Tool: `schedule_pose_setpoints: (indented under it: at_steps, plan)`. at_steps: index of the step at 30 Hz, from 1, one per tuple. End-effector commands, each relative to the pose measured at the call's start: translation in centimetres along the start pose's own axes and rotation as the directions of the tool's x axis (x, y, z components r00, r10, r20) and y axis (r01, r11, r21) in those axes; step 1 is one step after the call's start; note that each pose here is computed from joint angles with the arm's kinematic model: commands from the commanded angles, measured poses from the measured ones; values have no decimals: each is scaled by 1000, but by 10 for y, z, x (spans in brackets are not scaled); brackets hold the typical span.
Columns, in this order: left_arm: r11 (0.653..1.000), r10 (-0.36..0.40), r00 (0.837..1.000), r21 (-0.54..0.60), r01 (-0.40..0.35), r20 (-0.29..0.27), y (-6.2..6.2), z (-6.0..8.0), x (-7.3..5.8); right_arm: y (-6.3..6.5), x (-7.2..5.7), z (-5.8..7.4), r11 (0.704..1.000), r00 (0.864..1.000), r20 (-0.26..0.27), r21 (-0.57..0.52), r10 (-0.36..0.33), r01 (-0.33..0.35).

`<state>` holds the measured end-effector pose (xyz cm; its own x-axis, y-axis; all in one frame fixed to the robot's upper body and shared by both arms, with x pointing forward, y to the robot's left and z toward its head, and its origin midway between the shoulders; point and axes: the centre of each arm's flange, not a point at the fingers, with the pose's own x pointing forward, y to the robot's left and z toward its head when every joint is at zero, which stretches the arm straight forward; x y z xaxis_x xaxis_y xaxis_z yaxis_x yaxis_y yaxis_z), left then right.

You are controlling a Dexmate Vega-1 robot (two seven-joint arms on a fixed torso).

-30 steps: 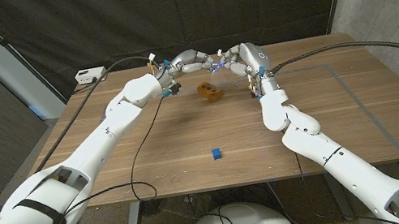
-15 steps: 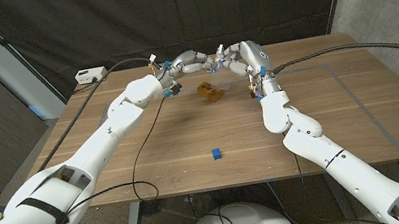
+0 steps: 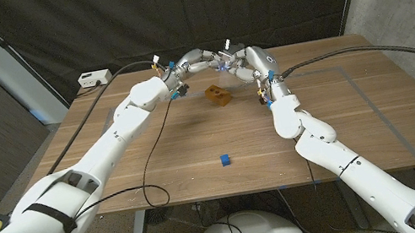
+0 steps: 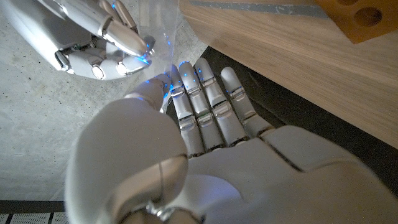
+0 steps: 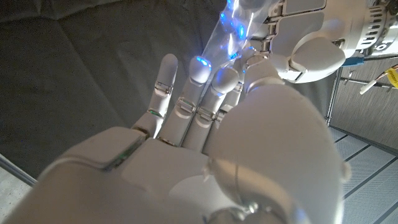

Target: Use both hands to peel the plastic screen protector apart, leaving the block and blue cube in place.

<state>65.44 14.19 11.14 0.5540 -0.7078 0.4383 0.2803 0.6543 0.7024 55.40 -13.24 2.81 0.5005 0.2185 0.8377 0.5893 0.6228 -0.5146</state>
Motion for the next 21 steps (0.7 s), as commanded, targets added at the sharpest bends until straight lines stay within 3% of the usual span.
schedule_pose_setpoints:
  at_steps: [1,10,21]
  plan:
    - [999,18,1000,-27,-17,7,4,-4,2,-1,0,3,999,1000,0,35,24,-24]
    - [999,18,1000,-30,-17,8,6,-6,6,-7,0,1,989,997,-2,125,76,-76]
    - [999,21,1000,-32,-21,9,6,-7,7,-9,5,0,980,990,11,144,138,-138]
